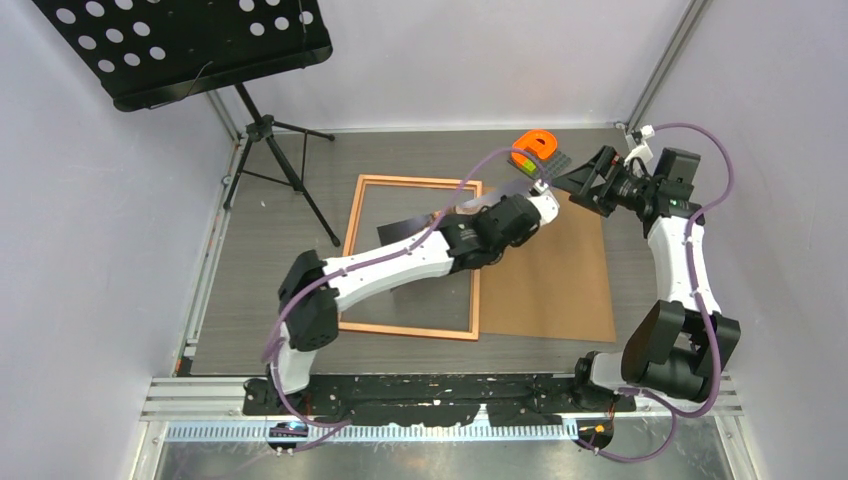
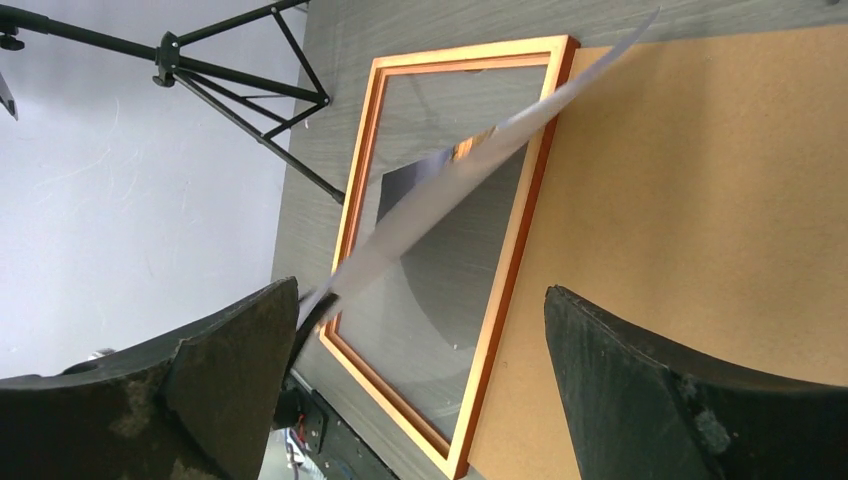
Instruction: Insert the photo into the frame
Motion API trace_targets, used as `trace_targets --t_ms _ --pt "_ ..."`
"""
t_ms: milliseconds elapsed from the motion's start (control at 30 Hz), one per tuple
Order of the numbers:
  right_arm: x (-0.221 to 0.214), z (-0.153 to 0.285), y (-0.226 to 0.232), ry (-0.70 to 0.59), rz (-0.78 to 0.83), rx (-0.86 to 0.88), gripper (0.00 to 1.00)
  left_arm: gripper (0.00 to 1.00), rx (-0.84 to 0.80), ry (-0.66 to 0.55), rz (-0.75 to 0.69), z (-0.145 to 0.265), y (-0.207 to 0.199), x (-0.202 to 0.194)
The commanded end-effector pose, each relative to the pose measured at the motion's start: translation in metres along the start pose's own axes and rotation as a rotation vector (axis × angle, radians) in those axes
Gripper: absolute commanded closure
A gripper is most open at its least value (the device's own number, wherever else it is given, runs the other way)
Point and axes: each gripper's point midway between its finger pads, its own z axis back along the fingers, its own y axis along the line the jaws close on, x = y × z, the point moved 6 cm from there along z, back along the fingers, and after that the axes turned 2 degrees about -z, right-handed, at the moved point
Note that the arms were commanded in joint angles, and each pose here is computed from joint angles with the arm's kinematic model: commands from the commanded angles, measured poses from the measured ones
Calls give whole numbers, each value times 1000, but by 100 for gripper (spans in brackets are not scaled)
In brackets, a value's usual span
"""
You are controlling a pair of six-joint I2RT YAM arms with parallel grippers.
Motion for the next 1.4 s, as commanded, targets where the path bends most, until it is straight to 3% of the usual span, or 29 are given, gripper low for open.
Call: trace_targets --t_ms 0,400,733,867,967,1367 --pt "13 15 21 -49 100 25 1 100 2 -144 140 49 50 26" --pt "24 22 19 -100 97 23 1 100 -132 -249 366 141 128 28" --pt "10 17 3 -83 53 2 1 100 -514 -338 862 188 170 5" --pt "9 18 1 -91 52 -3 1 100 -677 -328 1076 179 177 -14" --pt "8 18 1 -94 52 -7 1 100 -709 -310 1207 156 188 -33" --pt "3 19 -2 -94 56 -21 1 100 -512 -131 1467 63 209 -109"
